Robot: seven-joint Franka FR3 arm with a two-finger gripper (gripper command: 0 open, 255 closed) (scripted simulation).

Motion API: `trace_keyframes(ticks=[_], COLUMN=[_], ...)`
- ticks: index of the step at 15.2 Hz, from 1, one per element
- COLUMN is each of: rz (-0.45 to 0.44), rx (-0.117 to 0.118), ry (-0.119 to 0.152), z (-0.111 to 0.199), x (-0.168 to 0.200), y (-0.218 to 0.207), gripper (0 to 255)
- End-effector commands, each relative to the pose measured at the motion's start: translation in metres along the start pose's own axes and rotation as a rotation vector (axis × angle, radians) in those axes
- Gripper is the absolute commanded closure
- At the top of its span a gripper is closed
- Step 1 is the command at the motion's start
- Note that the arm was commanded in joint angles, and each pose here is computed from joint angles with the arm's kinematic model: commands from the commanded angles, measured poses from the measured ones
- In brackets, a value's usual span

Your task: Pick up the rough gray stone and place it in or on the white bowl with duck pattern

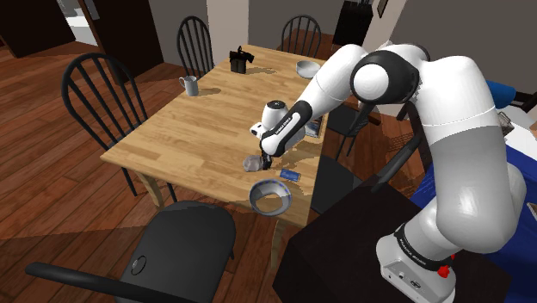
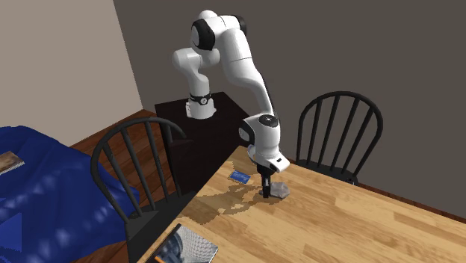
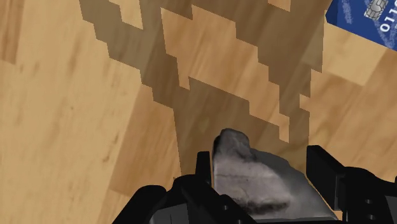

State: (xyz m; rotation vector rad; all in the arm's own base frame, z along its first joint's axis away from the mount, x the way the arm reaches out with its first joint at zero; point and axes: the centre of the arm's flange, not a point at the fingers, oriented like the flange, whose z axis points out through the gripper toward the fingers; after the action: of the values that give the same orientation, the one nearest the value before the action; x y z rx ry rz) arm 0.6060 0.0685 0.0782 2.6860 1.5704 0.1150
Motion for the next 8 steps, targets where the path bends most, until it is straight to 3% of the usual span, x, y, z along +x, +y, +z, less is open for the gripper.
trace_keyframes(ticks=[1,8], rz=[0.002,0.002], rx=[-0.001,-0.001], ry=[0.0,0.0], z=[0.002,-0.03], x=[-0.001,0.0], y=[0.0,0.003], gripper=[255,255])
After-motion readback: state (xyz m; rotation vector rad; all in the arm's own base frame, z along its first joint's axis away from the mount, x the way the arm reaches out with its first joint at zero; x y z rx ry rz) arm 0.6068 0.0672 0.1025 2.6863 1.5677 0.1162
